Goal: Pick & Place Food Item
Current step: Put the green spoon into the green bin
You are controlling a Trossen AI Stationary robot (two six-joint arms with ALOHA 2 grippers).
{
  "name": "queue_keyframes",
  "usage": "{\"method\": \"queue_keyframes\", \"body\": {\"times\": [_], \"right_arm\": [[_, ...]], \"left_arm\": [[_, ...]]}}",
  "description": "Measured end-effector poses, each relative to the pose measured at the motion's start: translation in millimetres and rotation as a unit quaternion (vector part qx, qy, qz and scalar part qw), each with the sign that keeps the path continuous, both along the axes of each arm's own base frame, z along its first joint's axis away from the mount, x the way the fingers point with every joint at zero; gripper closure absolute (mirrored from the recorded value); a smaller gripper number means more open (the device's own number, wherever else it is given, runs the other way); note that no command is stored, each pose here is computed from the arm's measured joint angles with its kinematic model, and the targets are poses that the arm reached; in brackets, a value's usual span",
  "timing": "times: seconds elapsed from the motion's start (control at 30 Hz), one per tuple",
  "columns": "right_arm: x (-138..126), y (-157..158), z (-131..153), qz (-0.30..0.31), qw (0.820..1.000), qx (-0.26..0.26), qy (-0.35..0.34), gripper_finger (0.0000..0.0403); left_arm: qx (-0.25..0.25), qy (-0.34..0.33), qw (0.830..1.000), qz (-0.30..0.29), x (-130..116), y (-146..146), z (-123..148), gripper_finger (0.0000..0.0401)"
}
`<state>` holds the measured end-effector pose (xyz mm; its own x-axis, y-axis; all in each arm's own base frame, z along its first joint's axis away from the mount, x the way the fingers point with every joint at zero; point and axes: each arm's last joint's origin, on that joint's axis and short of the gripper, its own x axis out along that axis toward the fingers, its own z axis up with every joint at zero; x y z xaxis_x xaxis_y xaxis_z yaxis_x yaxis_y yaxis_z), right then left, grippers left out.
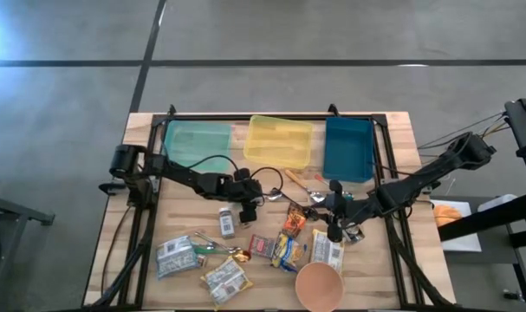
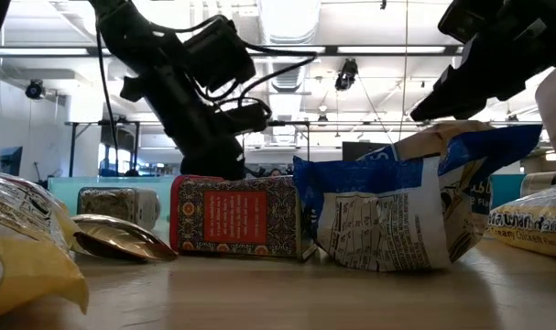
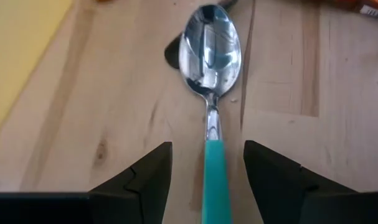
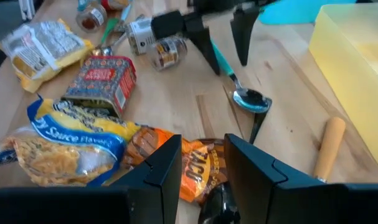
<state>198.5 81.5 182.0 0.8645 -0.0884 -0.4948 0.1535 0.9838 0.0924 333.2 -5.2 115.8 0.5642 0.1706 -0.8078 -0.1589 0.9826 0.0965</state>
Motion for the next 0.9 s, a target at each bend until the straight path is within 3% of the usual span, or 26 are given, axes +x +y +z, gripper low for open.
{"method": "queue_keyframes", "body": {"times": [0.3,0.6,0.9], "right_arm": [[0.1,0.1,1.5,0.002,1.0,-0.001,-0.002,0.0284],[0.1,-0.1,1.5,0.002,1.0,-0.001,-0.002,0.0284],[0.1,0.0,1.4,0.002,1.0,-0.001,-0.001,0.0284]], "left_arm": [[0.0,0.007,1.0,-0.01,2.6,-0.3,-7.8,0.0215],[0.004,0.01,1.0,-0.028,2.4,-1.4,-9.0,0.0375],[0.007,0.006,1.0,-0.03,3.2,-1.3,-4.9,0.0375]]}}
